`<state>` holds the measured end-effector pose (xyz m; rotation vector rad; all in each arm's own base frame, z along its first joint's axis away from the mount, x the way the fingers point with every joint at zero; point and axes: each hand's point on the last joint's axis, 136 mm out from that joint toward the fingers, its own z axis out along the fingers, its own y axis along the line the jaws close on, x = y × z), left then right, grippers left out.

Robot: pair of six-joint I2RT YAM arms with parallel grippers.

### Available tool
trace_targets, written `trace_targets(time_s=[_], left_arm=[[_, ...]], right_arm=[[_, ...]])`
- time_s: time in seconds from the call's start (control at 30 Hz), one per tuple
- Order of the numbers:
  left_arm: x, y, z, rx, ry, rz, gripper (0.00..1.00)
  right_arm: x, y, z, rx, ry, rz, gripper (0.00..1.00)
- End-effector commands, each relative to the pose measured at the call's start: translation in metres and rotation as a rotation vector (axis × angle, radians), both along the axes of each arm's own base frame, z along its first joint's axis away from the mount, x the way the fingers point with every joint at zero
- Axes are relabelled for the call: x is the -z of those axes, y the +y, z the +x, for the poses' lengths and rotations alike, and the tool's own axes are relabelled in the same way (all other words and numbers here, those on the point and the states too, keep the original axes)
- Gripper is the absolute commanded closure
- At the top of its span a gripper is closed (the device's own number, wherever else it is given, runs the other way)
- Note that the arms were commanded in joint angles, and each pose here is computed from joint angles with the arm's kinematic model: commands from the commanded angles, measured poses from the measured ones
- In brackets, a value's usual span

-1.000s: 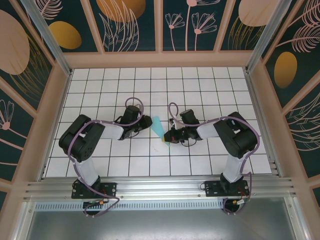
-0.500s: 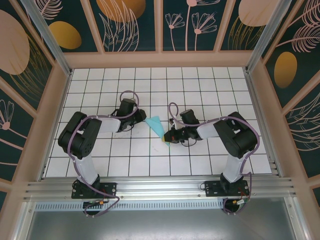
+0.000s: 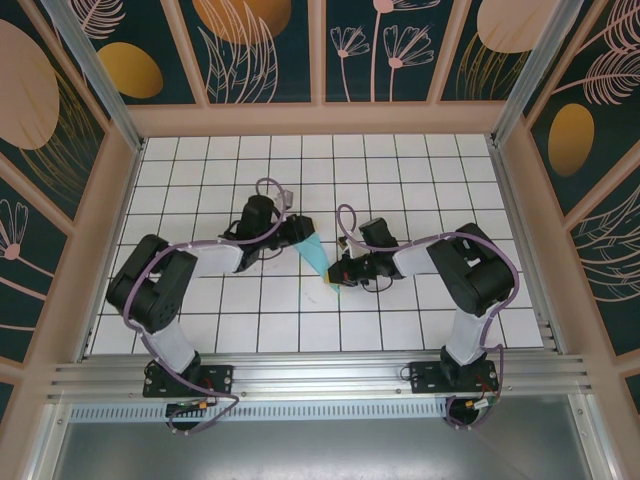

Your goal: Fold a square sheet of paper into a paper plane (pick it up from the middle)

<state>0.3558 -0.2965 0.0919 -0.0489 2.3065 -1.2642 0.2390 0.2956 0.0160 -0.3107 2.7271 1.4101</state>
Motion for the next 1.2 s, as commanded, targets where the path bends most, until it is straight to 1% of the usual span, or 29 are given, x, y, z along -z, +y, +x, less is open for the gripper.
trace_targets(time_s=[0.0, 0.1, 0.23, 0.33, 0.47, 0.6, 0.8, 0.93, 1.0, 1.1, 1.17], left_arm=[[0.029, -0.008, -0.015, 0.02, 0.09, -0.043, 0.81], [0.051, -0.008, -0.023, 0.021, 0.138, -0.027, 0.81], [0.068, -0.001, -0.027, 0.004, 0.169, 0.006, 0.81], [0.083, 0.007, -0.027, -0.02, 0.193, 0.079, 0.79], [0.089, 0.01, -0.029, -0.026, 0.2, 0.103, 0.78], [0.088, 0.006, -0.028, -0.012, 0.199, 0.088, 0.75], [0.087, 0.004, -0.026, -0.005, 0.198, 0.092, 0.74], [0.09, 0.005, -0.028, -0.001, 0.204, 0.095, 0.74], [0.09, 0.006, -0.028, -0.005, 0.205, 0.099, 0.74], [0.091, 0.009, -0.029, -0.016, 0.201, 0.108, 0.74], [0.094, 0.011, -0.029, -0.025, 0.208, 0.123, 0.74]], right_arm=[[0.054, -0.044, -0.037, 0.051, 0.197, -0.242, 1.0], [0.046, -0.04, -0.03, 0.038, 0.168, -0.235, 1.0], [0.036, -0.035, -0.024, 0.031, 0.15, -0.222, 1.0], [0.021, -0.029, -0.018, 0.039, 0.13, -0.187, 1.0], [-0.008, -0.017, -0.003, 0.045, 0.068, -0.139, 1.0], [-0.021, -0.001, 0.007, 0.036, 0.047, -0.096, 1.0], [-0.017, 0.019, 0.017, 0.024, 0.046, -0.091, 1.0], [-0.001, 0.025, 0.022, 0.03, 0.071, -0.123, 1.0], [0.012, 0.018, 0.02, 0.041, 0.075, -0.171, 1.0], [0.034, 0.001, 0.002, 0.05, 0.134, -0.199, 1.0], [0.045, -0.011, -0.011, 0.05, 0.153, -0.248, 1.0]])
